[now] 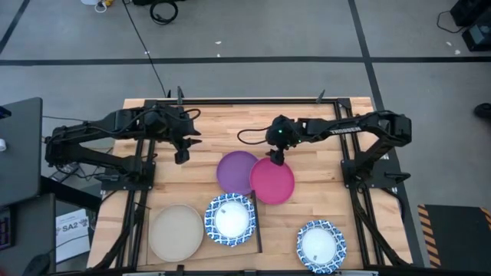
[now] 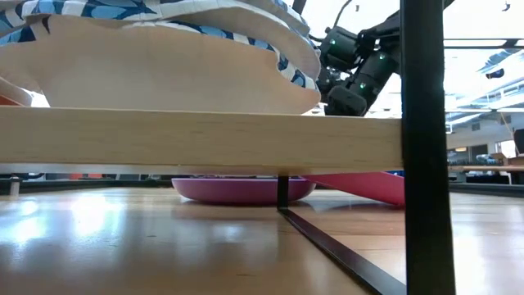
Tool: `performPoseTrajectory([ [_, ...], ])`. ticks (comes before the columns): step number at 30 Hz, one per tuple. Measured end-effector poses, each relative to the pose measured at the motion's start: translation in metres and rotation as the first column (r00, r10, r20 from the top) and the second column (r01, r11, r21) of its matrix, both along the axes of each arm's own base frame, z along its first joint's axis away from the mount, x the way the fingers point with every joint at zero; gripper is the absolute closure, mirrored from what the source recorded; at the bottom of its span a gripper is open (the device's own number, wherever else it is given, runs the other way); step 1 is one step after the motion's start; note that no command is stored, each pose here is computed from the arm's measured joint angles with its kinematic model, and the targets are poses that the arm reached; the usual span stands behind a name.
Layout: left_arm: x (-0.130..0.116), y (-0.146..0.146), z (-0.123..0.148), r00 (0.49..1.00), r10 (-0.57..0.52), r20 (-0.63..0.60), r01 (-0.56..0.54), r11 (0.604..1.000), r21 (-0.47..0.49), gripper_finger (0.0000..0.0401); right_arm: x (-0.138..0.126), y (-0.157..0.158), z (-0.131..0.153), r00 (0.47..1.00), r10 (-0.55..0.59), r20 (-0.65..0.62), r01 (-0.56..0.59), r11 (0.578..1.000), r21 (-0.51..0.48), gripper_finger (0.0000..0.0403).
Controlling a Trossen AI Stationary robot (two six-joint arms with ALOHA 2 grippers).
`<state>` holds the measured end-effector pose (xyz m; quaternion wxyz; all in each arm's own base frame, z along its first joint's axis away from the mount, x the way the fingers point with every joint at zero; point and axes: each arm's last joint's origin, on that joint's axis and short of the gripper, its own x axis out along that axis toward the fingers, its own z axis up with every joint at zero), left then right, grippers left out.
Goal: Place and stack plates onto a shelf
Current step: Stack the pink plate on top of the gray plate on the shelf
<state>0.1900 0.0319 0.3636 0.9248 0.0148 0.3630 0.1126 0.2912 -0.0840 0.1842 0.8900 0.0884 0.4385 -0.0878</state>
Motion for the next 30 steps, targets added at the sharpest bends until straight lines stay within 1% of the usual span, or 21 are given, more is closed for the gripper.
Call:
performPoseTrajectory([
  [6, 0.000, 0.000, 0.000, 1.000, 0.000, -0.001, 0.000, 1.000, -0.001, 0.0284, 0.000, -0.004, -0.001, 0.999, 0.041, 0.028, -0.042, 0.997, 0.059, 0.0112],
  [10, 0.000, 0.000, 0.000, 1.000, 0.001, -0.001, -0.001, 1.000, -0.002, 0.0284, 0.000, -0.004, -0.003, 0.998, 0.050, 0.023, -0.052, 0.996, 0.078, 0.0112],
  [17, 0.000, 0.000, 0.000, 1.000, 0.000, -0.002, 0.000, 1.000, -0.002, 0.0284, 0.000, -0.004, -0.003, 0.999, 0.052, 0.013, -0.053, 0.998, 0.042, 0.0112],
  [23, 0.000, 0.000, 0.000, 1.000, 0.004, 0.000, -0.004, 1.000, -0.007, 0.0284, 0.000, -0.004, -0.004, 0.998, 0.055, 0.009, -0.055, 0.998, 0.041, 0.0119],
  [30, 0.000, 0.000, 0.000, 1.000, 0.002, -0.001, -0.002, 1.000, -0.010, 0.0284, 0.005, -0.006, -0.022, 0.997, 0.054, -0.049, -0.051, 0.997, 0.062, 0.0134],
])
